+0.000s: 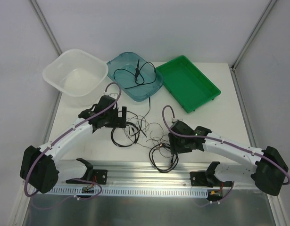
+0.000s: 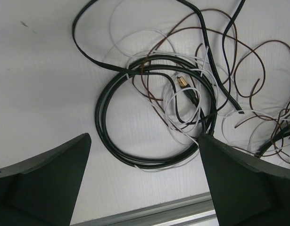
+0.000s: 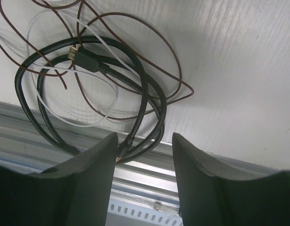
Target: Untangle the cables
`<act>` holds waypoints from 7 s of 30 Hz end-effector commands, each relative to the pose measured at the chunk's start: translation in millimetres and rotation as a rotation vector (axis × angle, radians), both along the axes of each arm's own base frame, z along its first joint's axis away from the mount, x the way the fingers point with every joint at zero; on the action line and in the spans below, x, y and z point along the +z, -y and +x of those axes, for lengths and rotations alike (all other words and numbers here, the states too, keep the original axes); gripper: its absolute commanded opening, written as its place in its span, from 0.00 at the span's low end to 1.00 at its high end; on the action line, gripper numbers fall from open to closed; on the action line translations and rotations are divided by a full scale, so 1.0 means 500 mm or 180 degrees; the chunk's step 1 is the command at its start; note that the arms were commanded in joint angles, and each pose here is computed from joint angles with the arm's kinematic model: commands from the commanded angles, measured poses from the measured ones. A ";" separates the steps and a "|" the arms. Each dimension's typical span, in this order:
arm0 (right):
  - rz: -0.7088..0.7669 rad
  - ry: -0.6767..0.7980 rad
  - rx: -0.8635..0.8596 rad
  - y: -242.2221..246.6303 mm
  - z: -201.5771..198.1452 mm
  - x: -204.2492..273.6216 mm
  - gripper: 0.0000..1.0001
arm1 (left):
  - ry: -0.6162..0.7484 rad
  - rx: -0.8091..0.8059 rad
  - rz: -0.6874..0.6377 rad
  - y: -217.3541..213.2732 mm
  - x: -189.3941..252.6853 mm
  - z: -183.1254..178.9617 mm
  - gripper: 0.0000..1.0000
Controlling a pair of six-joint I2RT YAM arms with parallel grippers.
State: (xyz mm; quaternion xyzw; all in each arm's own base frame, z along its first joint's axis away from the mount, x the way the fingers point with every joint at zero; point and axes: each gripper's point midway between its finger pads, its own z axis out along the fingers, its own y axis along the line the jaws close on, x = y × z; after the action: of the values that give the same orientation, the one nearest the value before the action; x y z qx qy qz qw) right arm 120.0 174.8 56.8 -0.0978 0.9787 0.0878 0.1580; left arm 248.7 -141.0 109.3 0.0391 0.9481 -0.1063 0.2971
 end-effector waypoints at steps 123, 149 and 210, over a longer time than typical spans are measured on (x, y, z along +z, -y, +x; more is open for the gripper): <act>0.1209 0.2024 -0.0550 -0.019 0.232 0.542 0.01 | 0.1257 -0.1596 -0.1983 0.297 0.153 -0.212 0.33; 0.1862 0.1752 -0.0279 -0.095 0.200 0.563 0.01 | 0.2582 -0.2625 -0.1182 0.440 0.139 -0.109 0.51; 0.2482 0.1984 -0.0527 -0.075 0.202 0.647 0.01 | 0.2465 -0.1327 -0.2395 0.477 0.196 -0.035 0.69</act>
State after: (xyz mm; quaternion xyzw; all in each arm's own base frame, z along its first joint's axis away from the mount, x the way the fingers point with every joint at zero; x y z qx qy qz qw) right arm 220.9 207.7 361.7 0.0197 0.8081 0.3687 0.4589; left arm 227.7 -363.2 152.7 0.1910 0.7030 -0.4133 0.5463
